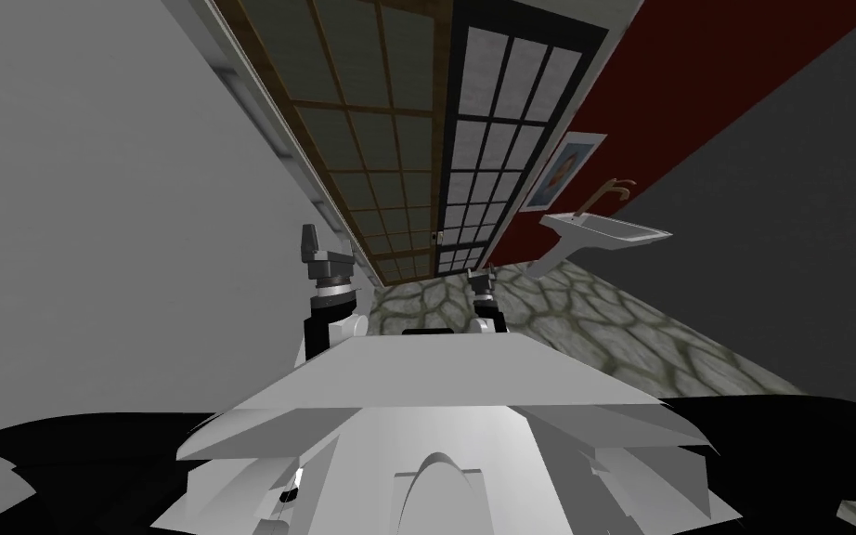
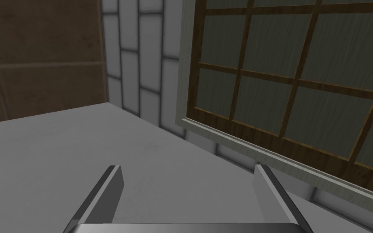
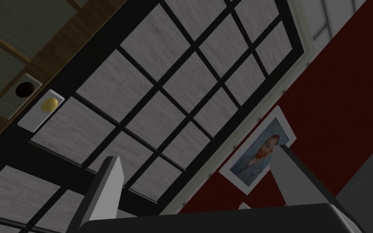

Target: Pull the door open

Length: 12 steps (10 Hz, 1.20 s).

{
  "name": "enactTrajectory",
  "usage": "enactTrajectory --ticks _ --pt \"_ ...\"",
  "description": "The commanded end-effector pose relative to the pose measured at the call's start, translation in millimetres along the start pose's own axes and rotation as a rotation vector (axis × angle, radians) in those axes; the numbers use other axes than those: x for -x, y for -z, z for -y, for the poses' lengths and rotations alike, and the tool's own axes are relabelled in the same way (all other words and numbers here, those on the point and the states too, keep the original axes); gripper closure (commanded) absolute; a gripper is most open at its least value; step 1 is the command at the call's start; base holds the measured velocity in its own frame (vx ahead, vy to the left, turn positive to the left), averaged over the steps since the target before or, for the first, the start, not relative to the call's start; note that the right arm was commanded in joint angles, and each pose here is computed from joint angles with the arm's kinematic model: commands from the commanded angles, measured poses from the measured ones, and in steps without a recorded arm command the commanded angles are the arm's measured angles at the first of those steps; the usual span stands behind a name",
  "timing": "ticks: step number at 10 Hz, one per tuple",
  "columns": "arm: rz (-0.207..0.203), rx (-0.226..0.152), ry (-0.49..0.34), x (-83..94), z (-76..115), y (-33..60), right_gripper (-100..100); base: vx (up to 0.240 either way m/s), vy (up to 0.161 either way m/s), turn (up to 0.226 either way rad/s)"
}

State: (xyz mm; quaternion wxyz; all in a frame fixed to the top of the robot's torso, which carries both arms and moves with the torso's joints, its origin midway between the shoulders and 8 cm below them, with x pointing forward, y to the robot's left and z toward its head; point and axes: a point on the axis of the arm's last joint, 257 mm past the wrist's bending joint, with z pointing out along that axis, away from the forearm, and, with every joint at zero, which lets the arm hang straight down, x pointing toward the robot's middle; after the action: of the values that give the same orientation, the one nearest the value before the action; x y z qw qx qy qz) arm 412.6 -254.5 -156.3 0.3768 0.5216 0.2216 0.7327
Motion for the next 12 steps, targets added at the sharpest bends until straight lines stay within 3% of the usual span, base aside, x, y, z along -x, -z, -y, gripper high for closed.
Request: enactTrajectory --ticks 1,12 --pt "0.007 -0.013 -0.044 6.6 8.9 1.8 -100 0.097 0.003 0.075" --pt "0.083 -0.095 -0.322 55.3 65.4 21.2 -100 0.098 -0.013 0.082"
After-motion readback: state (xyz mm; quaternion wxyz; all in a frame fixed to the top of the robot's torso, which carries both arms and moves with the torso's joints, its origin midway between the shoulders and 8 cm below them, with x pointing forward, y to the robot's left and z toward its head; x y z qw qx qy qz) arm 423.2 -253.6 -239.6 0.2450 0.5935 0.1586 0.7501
